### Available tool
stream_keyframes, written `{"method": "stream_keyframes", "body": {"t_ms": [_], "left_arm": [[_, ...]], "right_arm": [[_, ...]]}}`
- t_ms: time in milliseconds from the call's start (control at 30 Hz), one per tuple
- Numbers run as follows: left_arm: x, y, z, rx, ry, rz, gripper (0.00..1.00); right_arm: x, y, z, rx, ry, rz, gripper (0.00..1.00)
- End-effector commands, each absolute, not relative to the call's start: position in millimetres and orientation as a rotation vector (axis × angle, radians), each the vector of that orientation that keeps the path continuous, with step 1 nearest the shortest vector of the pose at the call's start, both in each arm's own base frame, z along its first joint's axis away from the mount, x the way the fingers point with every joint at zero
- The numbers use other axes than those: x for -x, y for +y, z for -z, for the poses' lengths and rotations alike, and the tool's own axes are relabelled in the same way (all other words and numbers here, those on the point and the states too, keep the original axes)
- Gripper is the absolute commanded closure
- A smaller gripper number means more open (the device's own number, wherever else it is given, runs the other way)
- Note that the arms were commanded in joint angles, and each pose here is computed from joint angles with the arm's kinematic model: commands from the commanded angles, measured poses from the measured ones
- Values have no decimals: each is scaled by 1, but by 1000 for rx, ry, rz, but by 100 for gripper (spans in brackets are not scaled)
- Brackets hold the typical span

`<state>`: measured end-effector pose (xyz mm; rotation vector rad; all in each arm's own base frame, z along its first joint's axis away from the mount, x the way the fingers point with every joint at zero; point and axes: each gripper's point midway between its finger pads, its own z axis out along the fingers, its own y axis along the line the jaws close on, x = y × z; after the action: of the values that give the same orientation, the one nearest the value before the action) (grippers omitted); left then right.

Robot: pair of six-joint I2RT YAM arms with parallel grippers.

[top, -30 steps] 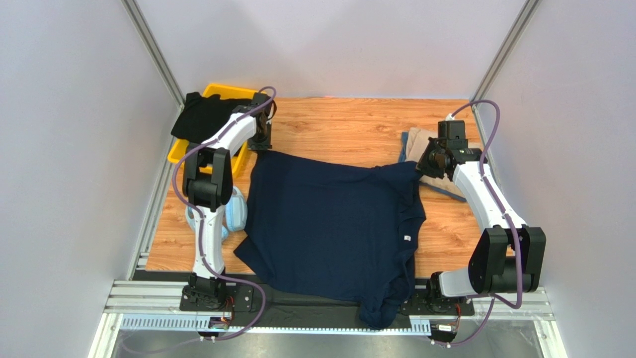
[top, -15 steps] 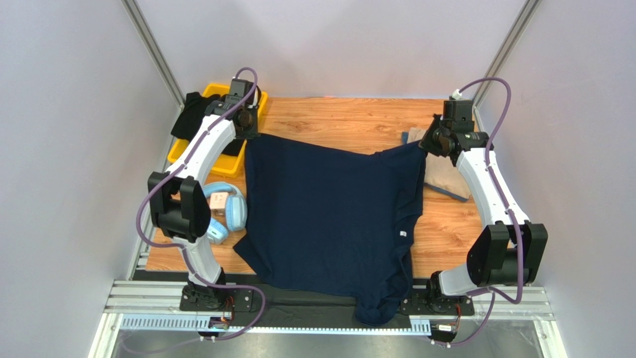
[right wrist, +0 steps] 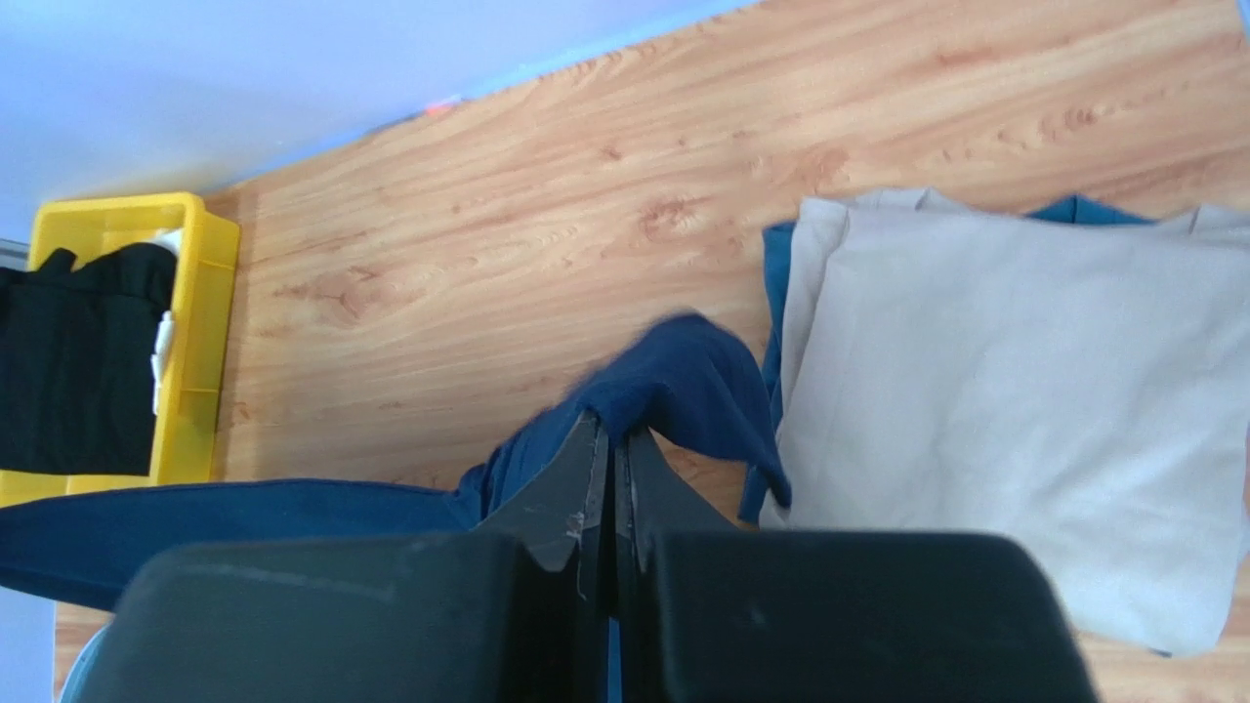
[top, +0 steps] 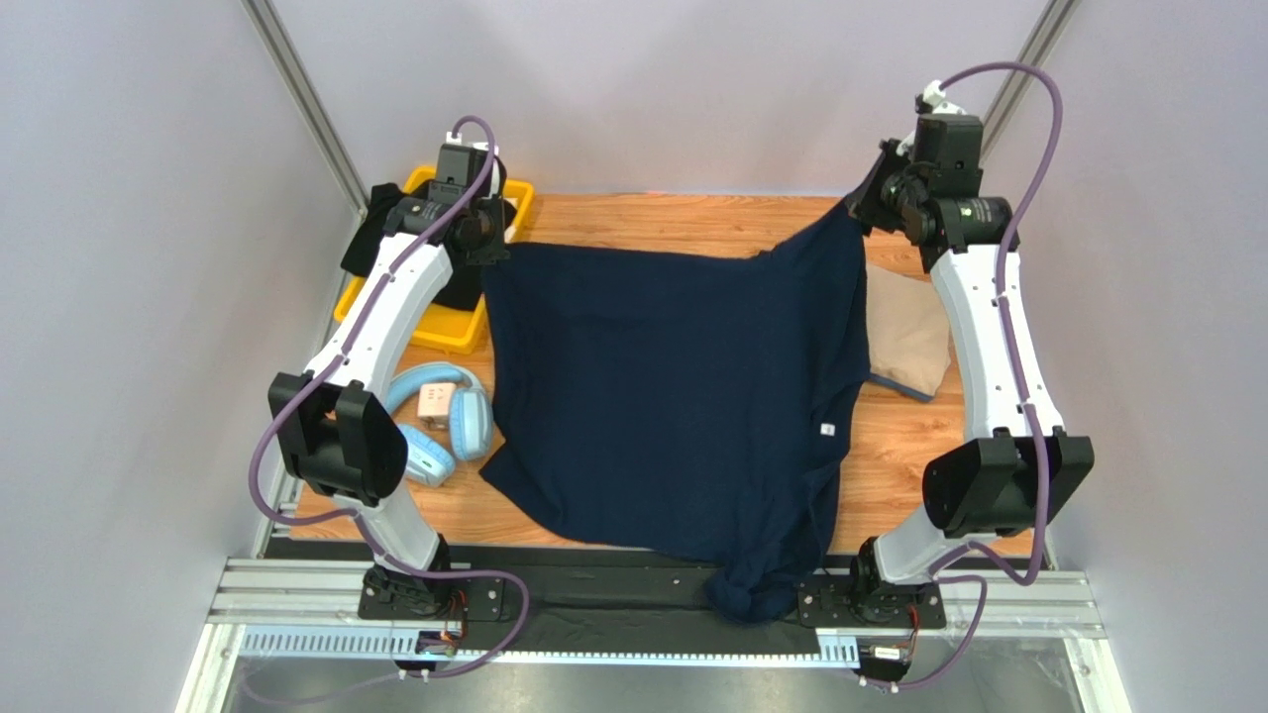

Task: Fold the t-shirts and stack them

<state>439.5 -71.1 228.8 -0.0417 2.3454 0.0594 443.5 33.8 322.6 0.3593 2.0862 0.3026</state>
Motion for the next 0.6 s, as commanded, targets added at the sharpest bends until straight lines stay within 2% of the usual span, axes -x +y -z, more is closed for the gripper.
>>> {"method": "stream_keyframes", "body": {"t_ms": [0,167,400,567], "left_arm": [[-431,-65,-283,20,2223,-59,100],[-423,-61,-293,7,2202,-72,100],[-437,-61,-270,-12,2257,-109,100],[-450,-64,-255,-9,2286,-117,100]], "right_arm": [[-439,32,-347,-291,2066,-291,100],[-434,32,-362,-280,2021,-297,100],[-450,32,-308,-287,2159,-277,100],[-458,26,-292,-293,2202,-231,100]]}}
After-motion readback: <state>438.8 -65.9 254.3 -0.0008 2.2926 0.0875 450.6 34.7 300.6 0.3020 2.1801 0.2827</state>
